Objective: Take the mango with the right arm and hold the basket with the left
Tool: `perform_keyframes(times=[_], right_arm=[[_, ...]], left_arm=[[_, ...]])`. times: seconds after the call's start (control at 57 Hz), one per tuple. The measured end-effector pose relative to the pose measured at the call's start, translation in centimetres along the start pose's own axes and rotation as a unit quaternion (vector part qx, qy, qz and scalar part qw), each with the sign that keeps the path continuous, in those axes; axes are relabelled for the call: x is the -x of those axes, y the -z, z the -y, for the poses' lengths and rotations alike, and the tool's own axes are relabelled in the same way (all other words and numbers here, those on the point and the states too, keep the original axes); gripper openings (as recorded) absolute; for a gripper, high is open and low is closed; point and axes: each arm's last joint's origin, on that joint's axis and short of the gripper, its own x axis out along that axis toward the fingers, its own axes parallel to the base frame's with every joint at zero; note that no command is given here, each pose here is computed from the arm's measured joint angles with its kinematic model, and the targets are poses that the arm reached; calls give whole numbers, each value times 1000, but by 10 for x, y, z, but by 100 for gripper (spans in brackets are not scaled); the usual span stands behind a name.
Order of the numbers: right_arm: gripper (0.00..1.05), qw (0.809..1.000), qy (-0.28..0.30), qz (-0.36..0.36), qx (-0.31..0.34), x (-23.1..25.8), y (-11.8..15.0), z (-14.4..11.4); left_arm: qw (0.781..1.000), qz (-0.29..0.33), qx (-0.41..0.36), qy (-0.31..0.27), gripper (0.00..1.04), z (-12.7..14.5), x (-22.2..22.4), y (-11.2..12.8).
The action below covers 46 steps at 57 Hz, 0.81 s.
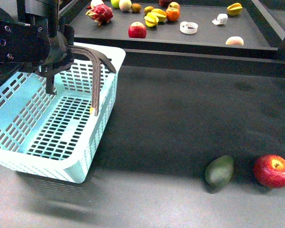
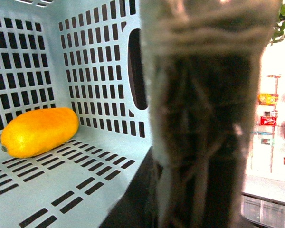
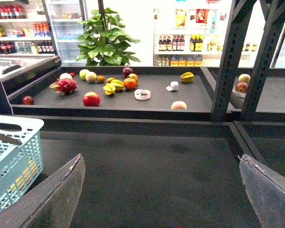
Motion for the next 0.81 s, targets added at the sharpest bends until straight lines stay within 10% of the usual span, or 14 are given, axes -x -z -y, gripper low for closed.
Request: perform_keyframes(times=[0.474,0.807], right_arm=[[97,1000,0,0,0,0,0,0],[97,1000,0,0,0,0,0,0]], left_arm=[[996,-9,-89,-10,100,-14,35,-9],[986,21,-151,70,99,-20,116,-52]])
